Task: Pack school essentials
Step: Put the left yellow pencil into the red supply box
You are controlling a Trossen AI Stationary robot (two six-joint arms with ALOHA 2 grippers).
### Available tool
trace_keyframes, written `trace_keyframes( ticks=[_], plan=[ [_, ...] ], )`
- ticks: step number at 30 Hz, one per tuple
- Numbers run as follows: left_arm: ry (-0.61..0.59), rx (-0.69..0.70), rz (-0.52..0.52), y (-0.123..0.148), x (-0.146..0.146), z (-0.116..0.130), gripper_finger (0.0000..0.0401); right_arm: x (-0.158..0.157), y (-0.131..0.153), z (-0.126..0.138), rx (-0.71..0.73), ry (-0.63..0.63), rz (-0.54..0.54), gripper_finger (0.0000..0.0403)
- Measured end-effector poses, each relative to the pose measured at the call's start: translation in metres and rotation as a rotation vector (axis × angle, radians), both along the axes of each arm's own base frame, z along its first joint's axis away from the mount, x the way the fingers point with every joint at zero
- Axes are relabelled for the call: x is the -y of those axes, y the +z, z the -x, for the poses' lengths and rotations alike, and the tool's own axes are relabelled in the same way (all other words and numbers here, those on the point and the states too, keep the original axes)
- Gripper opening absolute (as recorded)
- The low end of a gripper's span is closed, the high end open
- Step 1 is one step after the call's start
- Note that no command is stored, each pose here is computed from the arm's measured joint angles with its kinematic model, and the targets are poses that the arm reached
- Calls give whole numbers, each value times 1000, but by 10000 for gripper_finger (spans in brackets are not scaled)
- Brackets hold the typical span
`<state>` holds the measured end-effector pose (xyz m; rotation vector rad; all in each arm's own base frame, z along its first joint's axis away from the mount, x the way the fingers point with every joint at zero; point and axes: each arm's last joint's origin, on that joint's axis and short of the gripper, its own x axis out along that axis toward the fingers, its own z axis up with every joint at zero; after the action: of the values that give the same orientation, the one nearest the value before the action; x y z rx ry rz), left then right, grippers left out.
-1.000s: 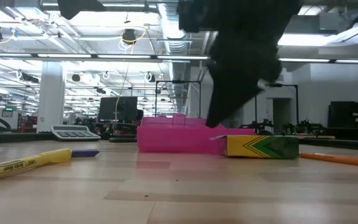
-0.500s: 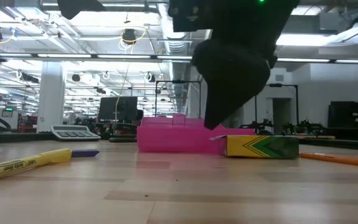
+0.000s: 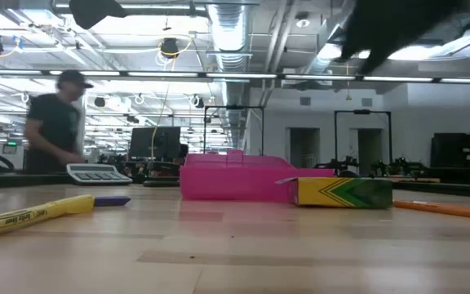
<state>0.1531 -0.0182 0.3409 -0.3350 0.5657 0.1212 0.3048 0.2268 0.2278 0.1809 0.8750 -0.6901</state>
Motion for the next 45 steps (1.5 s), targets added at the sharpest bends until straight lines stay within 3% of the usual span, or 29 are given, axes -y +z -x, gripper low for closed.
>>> trace_keyframes(
  ticks=[9, 19, 26, 45],
  plan=[
    [38, 3, -14, 0, -1, 0, 242, -14, -60, 93, 177, -214, -123, 285],
    [150, 16, -26, 0, -4, 0, 242, -12, -113, 151, 254, -292, -208, 284],
    [177, 21, -7, 1, -4, 0, 242, -13, -122, 153, 305, -246, -254, 284],
    [197, 25, 10, 1, -5, 0, 242, 6, -132, 155, 224, -224, -147, 283]
  ],
)
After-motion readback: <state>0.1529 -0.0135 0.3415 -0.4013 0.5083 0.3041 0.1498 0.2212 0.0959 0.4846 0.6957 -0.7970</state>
